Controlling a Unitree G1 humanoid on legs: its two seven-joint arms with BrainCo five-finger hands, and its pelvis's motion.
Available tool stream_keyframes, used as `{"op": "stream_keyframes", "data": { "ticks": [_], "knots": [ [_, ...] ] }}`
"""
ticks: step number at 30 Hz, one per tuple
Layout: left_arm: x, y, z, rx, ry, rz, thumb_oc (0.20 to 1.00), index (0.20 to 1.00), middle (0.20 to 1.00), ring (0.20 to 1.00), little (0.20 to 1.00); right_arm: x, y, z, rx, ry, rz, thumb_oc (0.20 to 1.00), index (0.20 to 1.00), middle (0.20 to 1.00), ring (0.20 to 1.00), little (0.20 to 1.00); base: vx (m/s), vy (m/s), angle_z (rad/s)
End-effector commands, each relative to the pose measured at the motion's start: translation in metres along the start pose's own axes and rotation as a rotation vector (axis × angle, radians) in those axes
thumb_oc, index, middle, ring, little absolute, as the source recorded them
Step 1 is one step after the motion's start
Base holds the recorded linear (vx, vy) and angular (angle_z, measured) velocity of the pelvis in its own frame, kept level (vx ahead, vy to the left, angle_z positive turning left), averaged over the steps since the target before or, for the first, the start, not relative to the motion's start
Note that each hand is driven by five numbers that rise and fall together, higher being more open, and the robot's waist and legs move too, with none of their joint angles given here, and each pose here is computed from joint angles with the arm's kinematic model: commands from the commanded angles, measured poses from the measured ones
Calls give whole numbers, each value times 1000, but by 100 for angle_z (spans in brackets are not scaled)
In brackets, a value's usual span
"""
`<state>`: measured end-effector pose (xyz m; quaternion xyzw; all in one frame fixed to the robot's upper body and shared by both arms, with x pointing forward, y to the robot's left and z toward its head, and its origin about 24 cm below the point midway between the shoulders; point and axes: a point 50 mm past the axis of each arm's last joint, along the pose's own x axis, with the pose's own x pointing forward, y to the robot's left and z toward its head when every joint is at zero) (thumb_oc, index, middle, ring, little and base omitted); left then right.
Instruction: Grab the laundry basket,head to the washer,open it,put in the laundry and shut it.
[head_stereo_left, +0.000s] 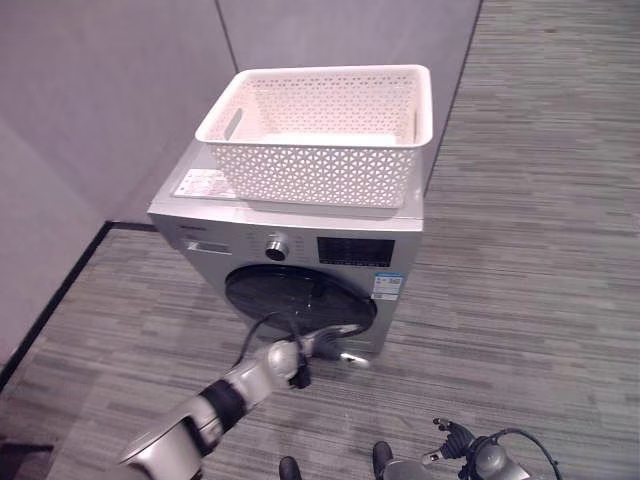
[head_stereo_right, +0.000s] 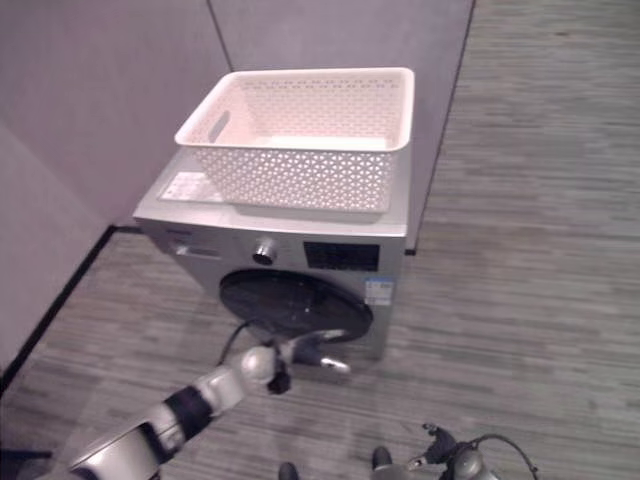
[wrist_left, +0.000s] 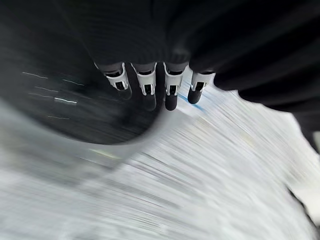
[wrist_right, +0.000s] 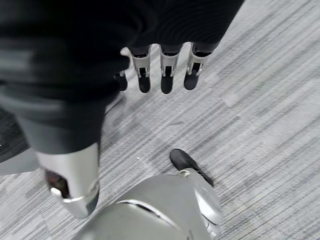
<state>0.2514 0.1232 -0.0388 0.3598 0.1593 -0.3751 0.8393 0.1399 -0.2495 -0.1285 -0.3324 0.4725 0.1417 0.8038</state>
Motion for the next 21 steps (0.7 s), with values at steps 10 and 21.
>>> {"op": "stream_keyframes", "data": {
  "ticks": [10,21],
  "knots": [
    [-111,-40,-150,-596,458,441,1000,1000,1000,1000,1000,-12,22,18,98,-195,17,1000,1000,1000,1000,1000,-8,-4,25],
    [-140,-107,-186,-876,805,532,1000,1000,1000,1000,1000,-12,45,-8,176,-66,48,1000,1000,1000,1000,1000,-2,9,15]
  ]
}}
